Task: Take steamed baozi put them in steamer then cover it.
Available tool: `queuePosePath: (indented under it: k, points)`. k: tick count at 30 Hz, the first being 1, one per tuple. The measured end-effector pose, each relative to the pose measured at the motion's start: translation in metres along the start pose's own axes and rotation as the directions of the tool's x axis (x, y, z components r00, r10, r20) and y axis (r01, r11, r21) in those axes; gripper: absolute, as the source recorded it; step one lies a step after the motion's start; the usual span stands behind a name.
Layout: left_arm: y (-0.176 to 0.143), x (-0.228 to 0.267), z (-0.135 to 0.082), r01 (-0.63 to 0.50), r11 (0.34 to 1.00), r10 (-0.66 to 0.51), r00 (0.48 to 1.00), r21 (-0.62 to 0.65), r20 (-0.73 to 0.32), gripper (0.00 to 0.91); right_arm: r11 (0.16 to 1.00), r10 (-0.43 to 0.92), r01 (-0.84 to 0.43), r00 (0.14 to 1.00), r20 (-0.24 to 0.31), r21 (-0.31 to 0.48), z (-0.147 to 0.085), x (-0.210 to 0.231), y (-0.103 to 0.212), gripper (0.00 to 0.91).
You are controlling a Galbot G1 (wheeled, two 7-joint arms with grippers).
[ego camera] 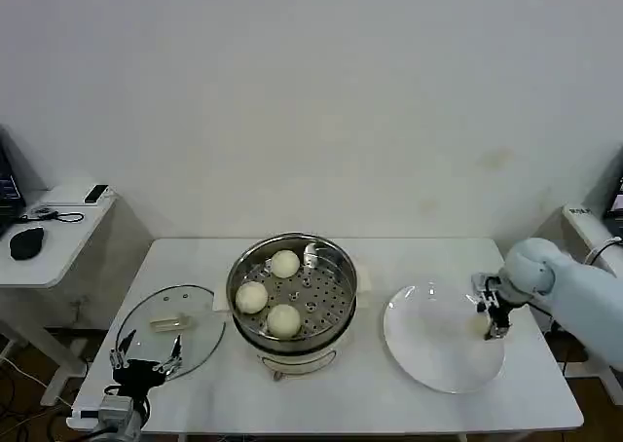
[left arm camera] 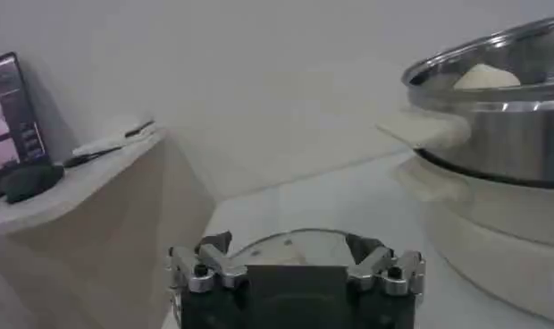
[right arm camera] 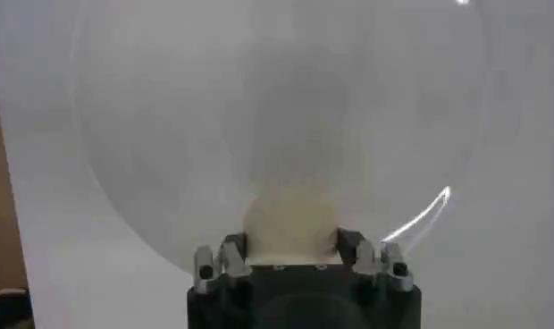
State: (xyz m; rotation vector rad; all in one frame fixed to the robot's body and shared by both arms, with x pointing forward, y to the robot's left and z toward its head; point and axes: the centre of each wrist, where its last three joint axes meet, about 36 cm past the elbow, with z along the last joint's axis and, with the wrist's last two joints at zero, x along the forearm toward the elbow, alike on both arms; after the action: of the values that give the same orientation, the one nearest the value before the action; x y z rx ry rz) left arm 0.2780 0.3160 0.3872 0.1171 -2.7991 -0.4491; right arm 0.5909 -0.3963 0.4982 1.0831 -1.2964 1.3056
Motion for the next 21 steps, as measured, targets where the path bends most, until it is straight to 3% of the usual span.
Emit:
queuePosePath:
  k: [8,15,21]
  points:
    - [0.002,0.005,-0.004,0.015,1.000,-0.014,1.000,-0.023,0.004,0.907,0.996,0.075,-0.080,0.991,0.111,0.038,-0.050,0.065,-0.033,0.665]
    - [-0.002,0.006,-0.013,0.026,0.999,-0.025,0.999,-0.025,0.020,0.907,0.987,0.121,-0.141,0.965,0.232,0.074,-0.120,0.133,-0.066,0.665]
    - [-0.001,0.007,-0.015,0.043,0.999,-0.043,0.999,-0.033,0.021,0.907,0.979,0.124,-0.167,0.945,0.302,0.118,-0.186,0.183,-0.085,0.665]
